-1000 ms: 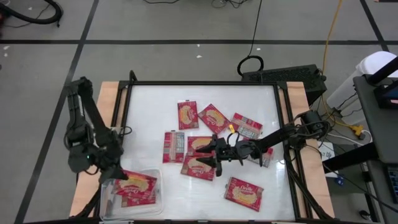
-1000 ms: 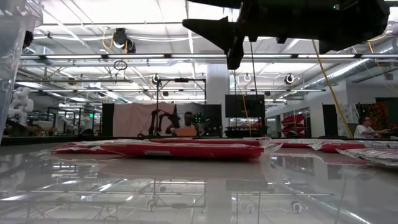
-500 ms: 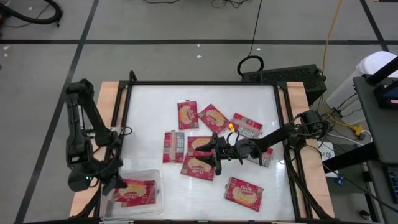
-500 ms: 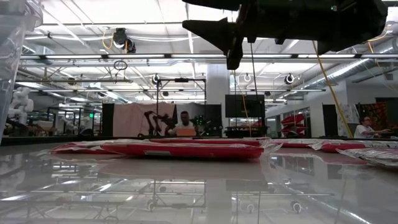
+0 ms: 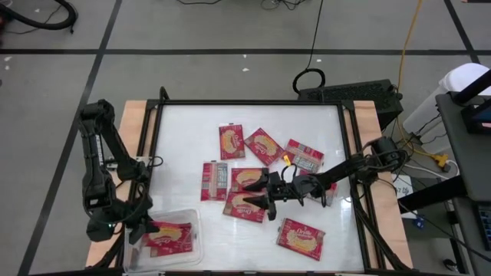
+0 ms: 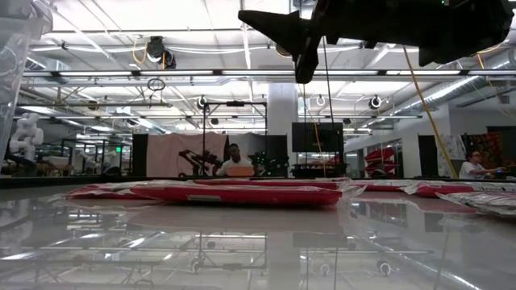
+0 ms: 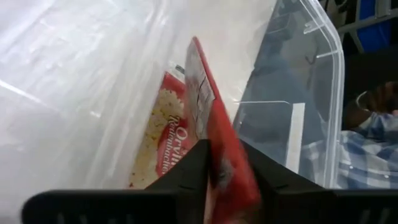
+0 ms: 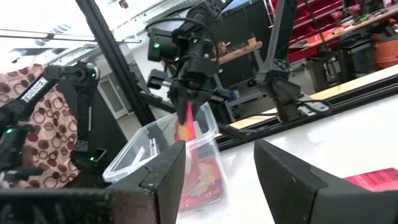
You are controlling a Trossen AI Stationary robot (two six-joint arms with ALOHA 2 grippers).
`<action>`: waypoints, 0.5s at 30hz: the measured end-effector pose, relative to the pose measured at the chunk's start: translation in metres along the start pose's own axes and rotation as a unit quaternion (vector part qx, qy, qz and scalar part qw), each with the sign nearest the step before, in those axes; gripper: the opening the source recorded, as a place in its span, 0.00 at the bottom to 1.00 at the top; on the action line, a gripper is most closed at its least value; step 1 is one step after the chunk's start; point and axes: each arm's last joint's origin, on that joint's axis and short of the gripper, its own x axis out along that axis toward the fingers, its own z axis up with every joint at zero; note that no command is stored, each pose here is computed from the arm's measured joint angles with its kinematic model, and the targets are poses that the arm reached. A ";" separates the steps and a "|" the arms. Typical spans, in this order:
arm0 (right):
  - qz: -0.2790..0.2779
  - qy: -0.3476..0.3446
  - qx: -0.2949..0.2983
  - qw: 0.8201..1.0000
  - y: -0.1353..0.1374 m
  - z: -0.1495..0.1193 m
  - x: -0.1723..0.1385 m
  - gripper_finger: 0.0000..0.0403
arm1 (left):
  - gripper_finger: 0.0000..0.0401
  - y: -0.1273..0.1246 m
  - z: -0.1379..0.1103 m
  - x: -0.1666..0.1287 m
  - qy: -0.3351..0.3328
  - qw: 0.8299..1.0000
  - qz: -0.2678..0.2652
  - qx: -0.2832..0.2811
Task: Sort popcorn bags into baskets
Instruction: Put the popcorn bag into the transparent bin
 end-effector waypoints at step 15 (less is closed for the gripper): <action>0.032 -0.001 0.003 0.999 0.019 -0.006 -0.005 0.46 | 0.33 0.003 0.024 -0.036 0.033 0.996 -0.077 -0.008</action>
